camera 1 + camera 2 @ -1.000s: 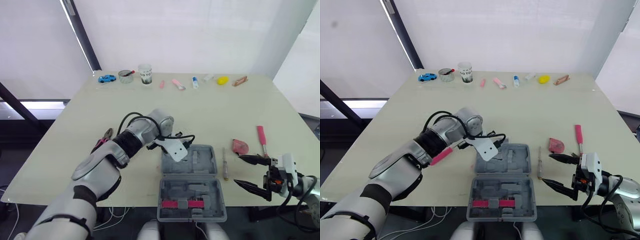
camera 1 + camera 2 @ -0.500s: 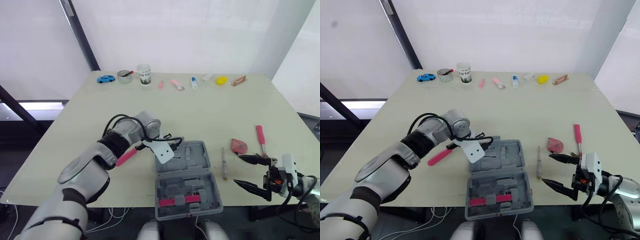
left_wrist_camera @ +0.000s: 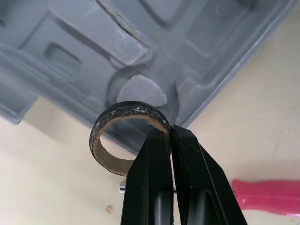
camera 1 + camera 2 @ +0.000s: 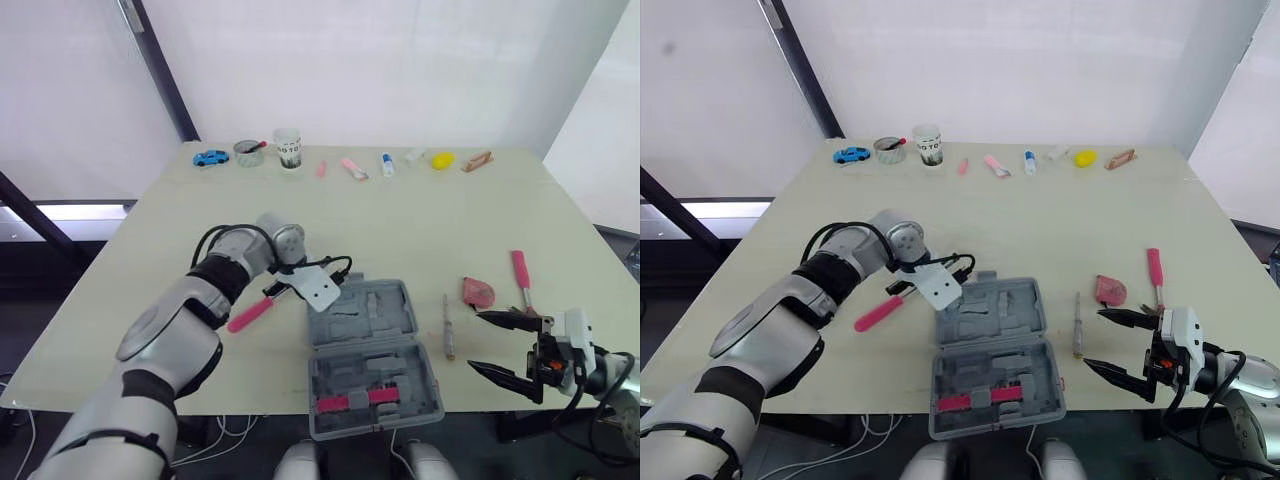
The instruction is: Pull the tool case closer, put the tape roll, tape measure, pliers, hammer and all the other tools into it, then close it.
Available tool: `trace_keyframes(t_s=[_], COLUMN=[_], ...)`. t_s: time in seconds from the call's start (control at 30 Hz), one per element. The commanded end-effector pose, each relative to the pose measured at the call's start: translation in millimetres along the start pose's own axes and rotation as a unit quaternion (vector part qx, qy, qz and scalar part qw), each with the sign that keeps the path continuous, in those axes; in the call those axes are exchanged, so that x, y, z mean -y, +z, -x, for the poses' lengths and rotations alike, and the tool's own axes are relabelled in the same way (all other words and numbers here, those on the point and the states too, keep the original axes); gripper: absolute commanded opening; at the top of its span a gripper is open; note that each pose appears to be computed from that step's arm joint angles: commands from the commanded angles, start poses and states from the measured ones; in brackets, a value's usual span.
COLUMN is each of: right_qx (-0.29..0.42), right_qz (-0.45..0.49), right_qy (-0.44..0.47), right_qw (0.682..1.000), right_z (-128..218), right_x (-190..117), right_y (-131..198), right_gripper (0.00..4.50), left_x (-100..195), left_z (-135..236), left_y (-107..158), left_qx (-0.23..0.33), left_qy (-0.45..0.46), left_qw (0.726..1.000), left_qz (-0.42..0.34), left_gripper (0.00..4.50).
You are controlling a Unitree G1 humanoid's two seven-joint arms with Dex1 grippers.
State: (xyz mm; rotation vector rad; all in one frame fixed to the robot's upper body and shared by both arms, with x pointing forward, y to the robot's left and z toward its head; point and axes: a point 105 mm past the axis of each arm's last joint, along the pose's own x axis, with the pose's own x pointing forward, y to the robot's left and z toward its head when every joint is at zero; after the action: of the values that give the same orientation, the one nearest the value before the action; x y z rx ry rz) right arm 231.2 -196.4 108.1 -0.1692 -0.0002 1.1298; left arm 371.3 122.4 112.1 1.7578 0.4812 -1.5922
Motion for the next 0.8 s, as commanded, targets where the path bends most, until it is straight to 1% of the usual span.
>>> trace_keyframes(t_s=[0.03,0.13,0.23,0.37,0.47,0.6,0.67,0.73,0.8], right_qx=[0.011,0.013,0.016,0.018,0.017,0.018,0.018,0.017,0.017], right_qz=[0.017,0.016,0.016,0.017,0.016,0.016,0.017,0.017,0.017], right_qy=[0.001,0.001,0.003,0.005,0.007,0.012,0.013,0.014,0.014], right_qw=[1.000,1.000,1.000,1.000,1.000,1.000,1.000,1.000,1.000], right_z=[-0.6,-2.0,-4.3,-5.4,-6.2,-7.1,-7.1,-6.9,-6.1], right_x=[0.3,0.5,0.4,1.2,1.0,1.3,2.0,2.6,3.1], right_y=[6.9,5.4,4.5,4.1,2.4,2.1,2.2,2.3,2.4], right_gripper=[4.50,4.50,4.50,4.50,4.50,4.50,4.50,4.50,4.50], left_x=[-9.6,-7.4,-9.9,-3.0,-8.4,-21.9,-25.8,-24.6,-22.6], left_z=[23.8,30.0,33.5,29.9,34.4,35.9,38.4,41.5,45.4], left_y=[1.7,-3.2,-3.5,2.5,14.1,48.7,59.7,62.8,60.5], left_qx=[0.030,0.039,0.065,0.147,0.188,0.226,0.234,0.236,0.243], left_qy=[0.056,0.079,0.101,0.083,0.085,0.073,0.064,0.051,0.041], left_qw=[0.998,0.995,0.990,0.971,0.957,0.941,0.935,0.930,0.922], left_qz=[0.023,0.045,0.079,0.170,0.205,0.243,0.260,0.277,0.298], left_gripper=[0.10,0.10,0.10,0.10,0.10,0.10,0.10,0.10,0.10])
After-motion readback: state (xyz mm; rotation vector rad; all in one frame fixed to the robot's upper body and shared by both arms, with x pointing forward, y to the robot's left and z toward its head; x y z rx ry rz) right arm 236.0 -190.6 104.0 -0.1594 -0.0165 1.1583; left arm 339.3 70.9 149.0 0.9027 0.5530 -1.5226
